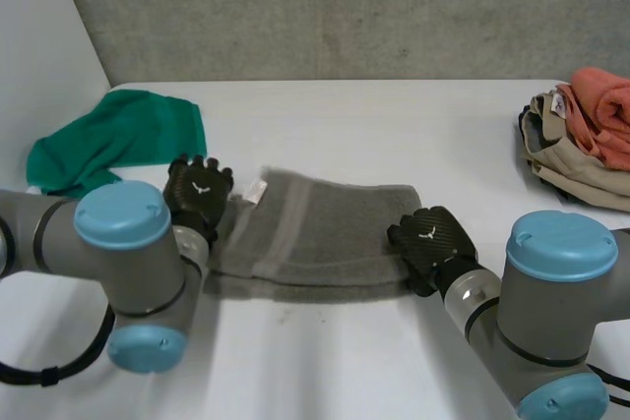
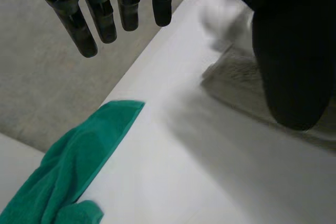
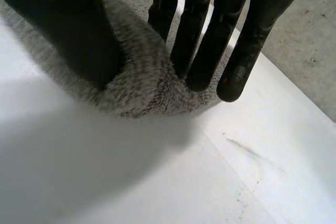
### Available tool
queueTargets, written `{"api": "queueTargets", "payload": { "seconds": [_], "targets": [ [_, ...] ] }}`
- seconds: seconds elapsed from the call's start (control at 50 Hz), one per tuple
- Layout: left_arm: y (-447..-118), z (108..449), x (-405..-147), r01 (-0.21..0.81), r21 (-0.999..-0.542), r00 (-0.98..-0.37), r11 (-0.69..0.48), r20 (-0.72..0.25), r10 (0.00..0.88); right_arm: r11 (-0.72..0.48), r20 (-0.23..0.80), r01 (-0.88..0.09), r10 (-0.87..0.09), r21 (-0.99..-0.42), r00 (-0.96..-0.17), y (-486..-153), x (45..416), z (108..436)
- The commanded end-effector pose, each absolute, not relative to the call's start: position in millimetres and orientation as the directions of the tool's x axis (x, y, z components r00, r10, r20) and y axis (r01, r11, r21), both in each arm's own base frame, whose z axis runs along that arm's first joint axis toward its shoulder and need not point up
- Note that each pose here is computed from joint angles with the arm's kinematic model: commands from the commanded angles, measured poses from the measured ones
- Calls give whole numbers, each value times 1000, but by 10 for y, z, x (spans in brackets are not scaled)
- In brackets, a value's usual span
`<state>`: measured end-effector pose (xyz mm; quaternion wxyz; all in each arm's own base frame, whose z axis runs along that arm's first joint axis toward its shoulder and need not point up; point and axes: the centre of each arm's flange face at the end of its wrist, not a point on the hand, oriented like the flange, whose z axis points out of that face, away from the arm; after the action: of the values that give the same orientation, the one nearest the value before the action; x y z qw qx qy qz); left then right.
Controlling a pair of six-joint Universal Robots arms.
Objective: Fold the laundry.
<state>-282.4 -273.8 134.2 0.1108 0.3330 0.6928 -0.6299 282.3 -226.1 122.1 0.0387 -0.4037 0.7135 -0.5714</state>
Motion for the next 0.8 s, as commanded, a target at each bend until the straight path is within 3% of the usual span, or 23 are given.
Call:
{"api": "queueTargets", "payload": {
  "seconds": [0.02,0.1,0.2,0.28,0.34,0.4,0.46,0.48,0.58,0.68,0.76,0.78,0.8],
  "targets": [
    [-2248,1542,-2924,581,-809,-721,-90,-562,405,-4,461,-582,-616,-813,-639,-2257,2759,1239],
    [-2176,1791,-2875,553,-823,-740,-130,-557,378,-30,534,-645,-592,-763,-604,-2288,2656,1328],
    [-2125,2067,-2791,521,-836,-766,-173,-547,337,-24,683,-781,-501,-624,-531,-2479,2354,1516],
    [-2207,2199,-2679,510,-841,-790,-180,-541,288,-100,771,-831,-448,-547,-454,-2595,2366,1654],
    [-2280,2240,-2614,509,-843,-801,-177,-539,261,-174,807,-835,-417,-522,-418,-2613,2473,1759],
    [-2355,2269,-2562,508,-844,-811,-171,-535,235,-411,829,-740,-432,-533,-357,-2283,3014,1942],
    [-2373,2271,-2554,506,-845,-814,-171,-534,230,-538,827,-644,-470,-545,-307,-2026,3290,1951],
    [-2377,2271,-2549,506,-846,-815,-169,-533,228,-583,816,-593,-518,-556,-256,-1869,3420,1826],
    [-2371,2251,-2569,485,-859,-826,-165,-512,238,-624,776,-532,-622,-573,-106,-1475,3612,1408],
    [-2388,2266,-2591,442,-883,-848,-160,-469,247,-561,772,-594,-612,-577,-171,-1514,3585,1412],
    [-2428,2287,-2649,410,-897,-861,-167,-441,254,-426,680,-577,-649,-697,-342,-1624,3527,1540],
    [-2428,2292,-2679,403,-899,-861,-171,-436,261,-363,611,-522,-650,-772,-452,-1744,3432,1762],
    [-2423,2330,-2754,386,-903,-863,-188,-426,272,-329,568,-486,-645,-810,-511,-1817,3361,1885]
  ]
}}
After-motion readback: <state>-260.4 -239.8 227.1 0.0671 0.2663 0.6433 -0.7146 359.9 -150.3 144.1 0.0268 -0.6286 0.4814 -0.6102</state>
